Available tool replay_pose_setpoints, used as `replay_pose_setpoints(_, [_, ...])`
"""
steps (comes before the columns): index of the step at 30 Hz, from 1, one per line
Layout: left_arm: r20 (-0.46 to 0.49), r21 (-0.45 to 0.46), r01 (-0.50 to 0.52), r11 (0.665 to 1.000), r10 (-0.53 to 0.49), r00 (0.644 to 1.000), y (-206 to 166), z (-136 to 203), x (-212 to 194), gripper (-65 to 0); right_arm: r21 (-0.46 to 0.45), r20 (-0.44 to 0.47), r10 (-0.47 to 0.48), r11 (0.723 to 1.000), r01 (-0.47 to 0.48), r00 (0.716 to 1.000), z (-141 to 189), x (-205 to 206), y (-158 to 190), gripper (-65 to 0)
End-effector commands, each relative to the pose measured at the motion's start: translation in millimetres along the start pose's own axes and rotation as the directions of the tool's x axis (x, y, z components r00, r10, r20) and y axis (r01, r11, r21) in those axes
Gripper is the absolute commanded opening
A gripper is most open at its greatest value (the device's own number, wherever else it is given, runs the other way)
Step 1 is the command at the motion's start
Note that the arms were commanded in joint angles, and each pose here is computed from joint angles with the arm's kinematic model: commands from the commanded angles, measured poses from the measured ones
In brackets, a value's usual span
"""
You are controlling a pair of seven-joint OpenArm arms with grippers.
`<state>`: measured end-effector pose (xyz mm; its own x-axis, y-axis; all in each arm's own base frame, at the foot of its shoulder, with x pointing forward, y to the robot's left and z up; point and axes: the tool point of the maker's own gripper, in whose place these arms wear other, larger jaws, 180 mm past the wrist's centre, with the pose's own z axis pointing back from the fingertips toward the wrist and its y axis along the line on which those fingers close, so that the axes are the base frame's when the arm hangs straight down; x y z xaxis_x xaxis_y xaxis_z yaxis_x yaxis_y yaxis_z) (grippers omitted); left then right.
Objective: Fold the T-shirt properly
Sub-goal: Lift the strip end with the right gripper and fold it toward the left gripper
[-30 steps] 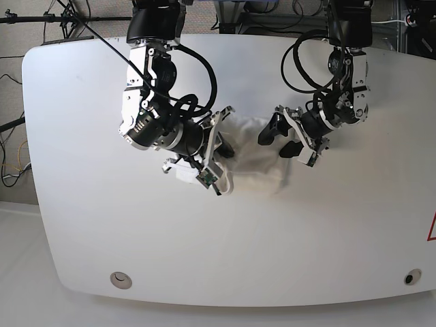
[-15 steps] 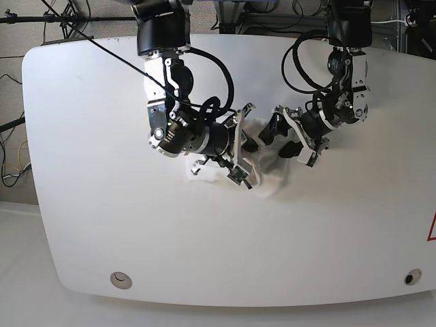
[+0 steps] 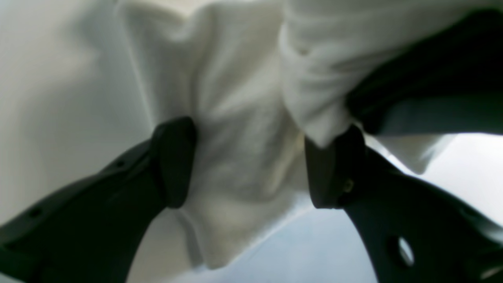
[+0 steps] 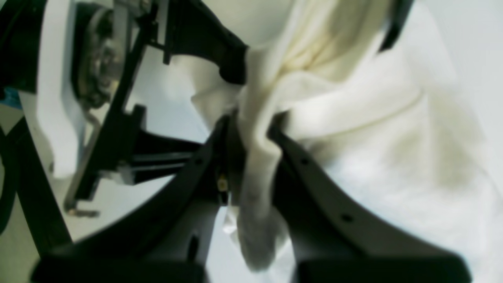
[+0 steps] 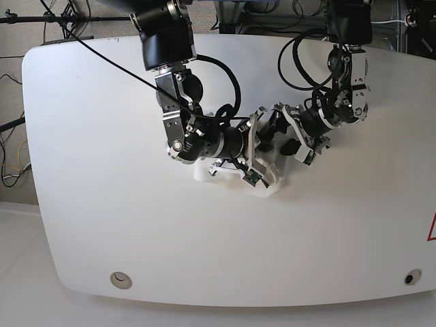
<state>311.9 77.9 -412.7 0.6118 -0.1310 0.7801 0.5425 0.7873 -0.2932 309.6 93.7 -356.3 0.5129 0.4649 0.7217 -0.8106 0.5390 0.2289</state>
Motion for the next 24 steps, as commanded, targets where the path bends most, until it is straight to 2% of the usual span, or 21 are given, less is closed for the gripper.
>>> replay_pose_setpoints(1, [-0.013, 0.010, 0.015, 1.000, -0.015, 1.000, 2, 1, 3, -24.1, 0.016, 0.051, 0.009, 1.000, -0.010, 0.999, 0, 17, 0, -65.0])
replay_pose_setpoints(3, [-0.019, 0.012, 0.015, 1.000, -0.015, 1.000, 3, 1, 2, -24.1, 0.023, 0.035, -0.001, 1.000, 0.000, 0.999, -4, 13, -1, -64.6])
replay_pose_setpoints(6, [-0.019, 0.012, 0.018, 1.000, -0.017, 1.000, 3, 1, 3, -24.1, 0.034, 0.003, -0.018, 0.999, 0.018, 1.000, -10, 4, -2, -56.1])
replay_pose_setpoints(12, [0.021, 0.021, 0.057, 0.998, -0.057, 0.998, 1, 7, 21, -24.1, 0.039, 0.006, -0.028, 0.999, 0.027, 1.000, -12, 2, -1, -23.2])
replay_pose_setpoints(14, [0.032, 0.033, 0.060, 0.998, -0.061, 0.998, 4, 11, 24, -24.1, 0.042, 0.020, -0.031, 0.999, 0.030, 0.999, -12, 4, -1, -17.5])
replay_pose_setpoints(16, [0.044, 0.058, 0.048, 0.997, -0.051, 0.998, 12, 17, 26, -24.1, 0.040, 0.031, -0.030, 0.999, 0.029, 0.999, -12, 6, -1, -17.1])
replay_pose_setpoints(24, [0.082, 0.128, 0.002, 0.992, -0.013, 0.997, 36, 33, 30, -24.1, 0.042, 0.036, -0.035, 0.999, 0.033, 0.999, -13, 6, -1, -22.5])
